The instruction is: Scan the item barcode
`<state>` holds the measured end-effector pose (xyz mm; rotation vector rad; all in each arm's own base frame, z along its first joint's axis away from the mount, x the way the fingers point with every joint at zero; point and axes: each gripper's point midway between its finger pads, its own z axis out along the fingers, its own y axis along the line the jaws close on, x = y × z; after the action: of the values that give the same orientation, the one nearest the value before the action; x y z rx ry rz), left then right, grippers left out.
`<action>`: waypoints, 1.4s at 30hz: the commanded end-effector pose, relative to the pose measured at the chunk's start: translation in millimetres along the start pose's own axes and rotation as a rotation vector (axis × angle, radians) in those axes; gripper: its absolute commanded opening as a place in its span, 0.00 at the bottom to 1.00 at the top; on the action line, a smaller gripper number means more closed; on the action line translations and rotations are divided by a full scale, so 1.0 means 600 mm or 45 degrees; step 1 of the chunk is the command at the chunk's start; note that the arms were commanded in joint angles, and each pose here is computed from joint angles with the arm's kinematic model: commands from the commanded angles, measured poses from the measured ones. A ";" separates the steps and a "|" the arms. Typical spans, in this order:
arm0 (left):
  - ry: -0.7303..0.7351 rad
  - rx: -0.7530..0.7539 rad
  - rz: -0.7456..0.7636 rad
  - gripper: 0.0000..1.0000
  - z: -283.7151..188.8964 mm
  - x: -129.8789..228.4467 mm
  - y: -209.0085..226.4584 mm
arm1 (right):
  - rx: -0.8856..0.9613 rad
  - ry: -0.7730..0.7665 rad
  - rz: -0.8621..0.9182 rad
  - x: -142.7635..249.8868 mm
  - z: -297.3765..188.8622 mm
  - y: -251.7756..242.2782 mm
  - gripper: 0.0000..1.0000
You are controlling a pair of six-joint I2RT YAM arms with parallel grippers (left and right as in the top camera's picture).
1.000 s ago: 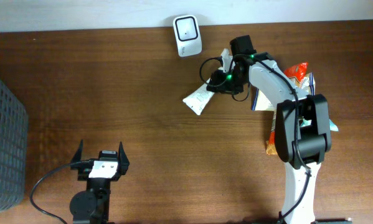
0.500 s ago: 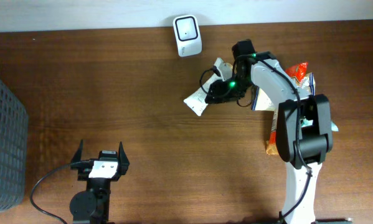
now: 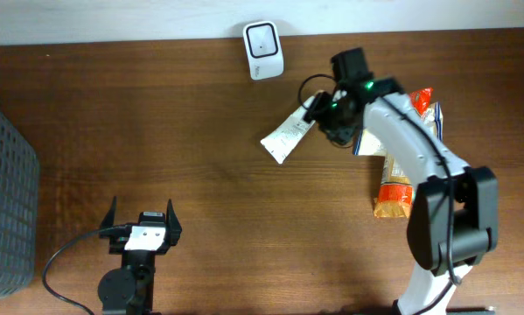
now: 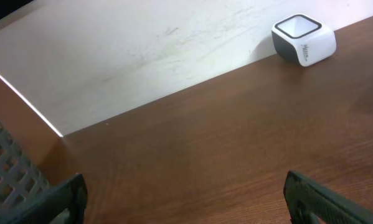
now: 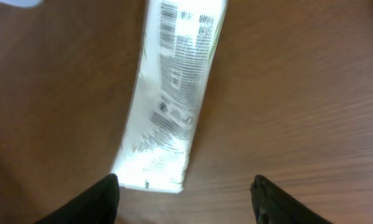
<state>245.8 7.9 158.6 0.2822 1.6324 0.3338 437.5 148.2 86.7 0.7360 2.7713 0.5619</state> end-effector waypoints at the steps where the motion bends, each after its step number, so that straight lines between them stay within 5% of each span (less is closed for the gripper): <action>1: 0.001 -0.001 0.015 0.99 0.000 0.003 0.000 | -0.032 -0.014 0.090 0.028 0.054 0.002 0.69; 12: 0.002 -0.001 0.015 0.99 0.000 0.003 0.000 | -0.123 -0.051 0.122 0.030 0.184 -0.019 0.68; 17: 0.002 -0.001 0.015 0.99 0.000 0.003 0.000 | -0.099 0.048 0.101 0.056 0.208 -0.038 0.08; 18: 0.002 -0.001 0.015 0.99 0.000 0.003 0.000 | -0.115 0.060 0.057 0.058 0.207 -0.034 0.04; 22: 0.001 -0.001 0.015 0.99 0.000 0.003 0.000 | -0.335 0.132 -0.171 0.042 0.162 0.002 0.04; 27: 0.002 -0.001 0.015 0.99 0.000 0.003 0.000 | -0.911 0.304 -0.720 0.080 0.001 0.112 0.04; 37: 0.001 -0.001 0.015 0.99 0.000 0.003 0.000 | -0.933 0.274 -1.144 0.085 -0.235 0.191 0.04; 42: 0.002 -0.001 0.015 0.99 0.000 0.003 0.000 | -0.700 0.120 -1.215 0.054 -0.244 0.201 0.04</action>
<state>245.8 7.9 158.6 0.2822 1.6324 0.3338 410.6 216.6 248.0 -0.6538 2.4792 1.2078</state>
